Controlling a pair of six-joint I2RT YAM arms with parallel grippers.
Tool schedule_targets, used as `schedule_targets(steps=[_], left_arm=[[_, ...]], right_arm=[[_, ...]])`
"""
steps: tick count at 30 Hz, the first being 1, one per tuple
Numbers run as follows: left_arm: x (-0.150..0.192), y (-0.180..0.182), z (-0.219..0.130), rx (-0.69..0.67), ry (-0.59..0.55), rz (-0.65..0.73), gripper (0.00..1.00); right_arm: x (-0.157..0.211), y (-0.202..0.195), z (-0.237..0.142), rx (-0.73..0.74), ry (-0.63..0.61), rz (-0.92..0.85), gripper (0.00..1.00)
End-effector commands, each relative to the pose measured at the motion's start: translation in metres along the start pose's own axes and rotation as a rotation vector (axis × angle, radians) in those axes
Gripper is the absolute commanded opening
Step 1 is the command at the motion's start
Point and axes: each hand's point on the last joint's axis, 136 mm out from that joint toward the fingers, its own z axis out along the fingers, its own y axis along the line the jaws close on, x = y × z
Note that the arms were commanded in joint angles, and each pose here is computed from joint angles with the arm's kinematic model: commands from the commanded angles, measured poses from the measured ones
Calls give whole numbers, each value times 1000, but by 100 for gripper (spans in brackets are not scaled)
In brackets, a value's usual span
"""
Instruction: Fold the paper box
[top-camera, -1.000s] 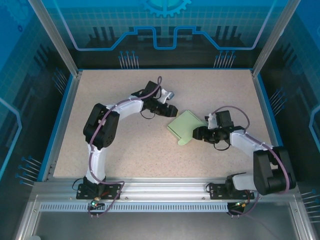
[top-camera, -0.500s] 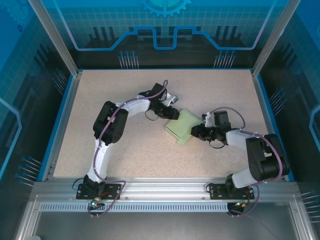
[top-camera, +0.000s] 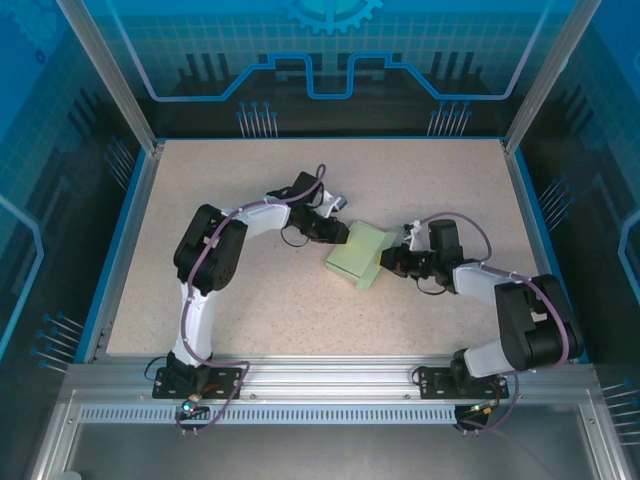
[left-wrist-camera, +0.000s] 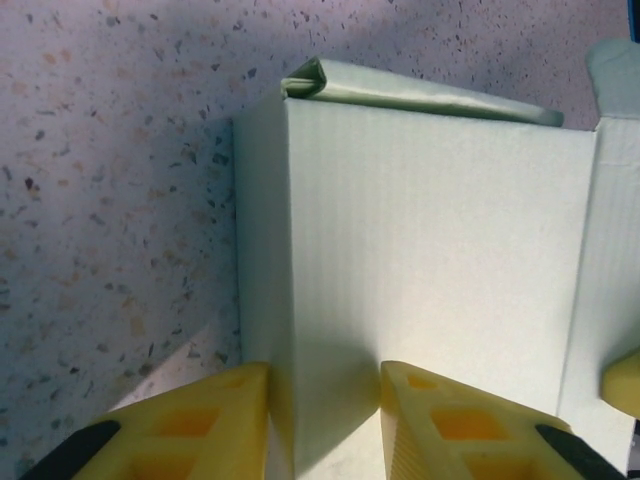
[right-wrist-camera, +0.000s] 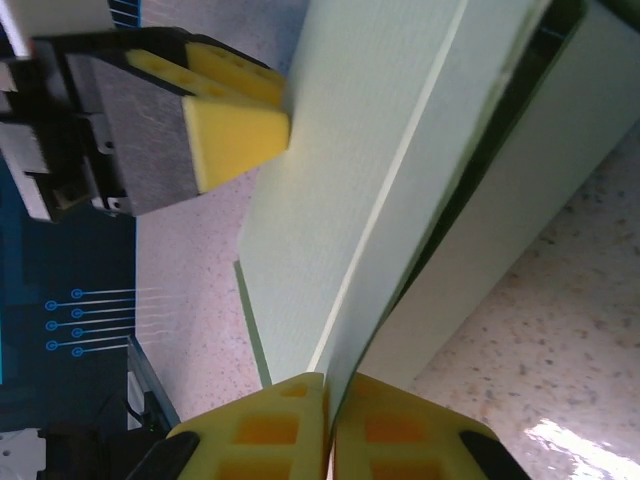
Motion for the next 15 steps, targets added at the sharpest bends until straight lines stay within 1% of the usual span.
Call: schedule_targets(steps=[1, 5, 11, 15], left_arm=[[26, -9, 2, 40, 66, -45, 32], [29, -13, -1, 62, 59, -61, 32], [33, -14, -1, 79, 61, -72, 35], [35, -13, 1, 86, 62, -78, 37]], right_arm=[[-17, 37, -3, -87, -51, -116, 9], [-15, 48, -4, -86, -41, -129, 9], [-15, 61, -5, -75, -35, -146, 9], [-13, 59, -4, -41, -29, -145, 10]])
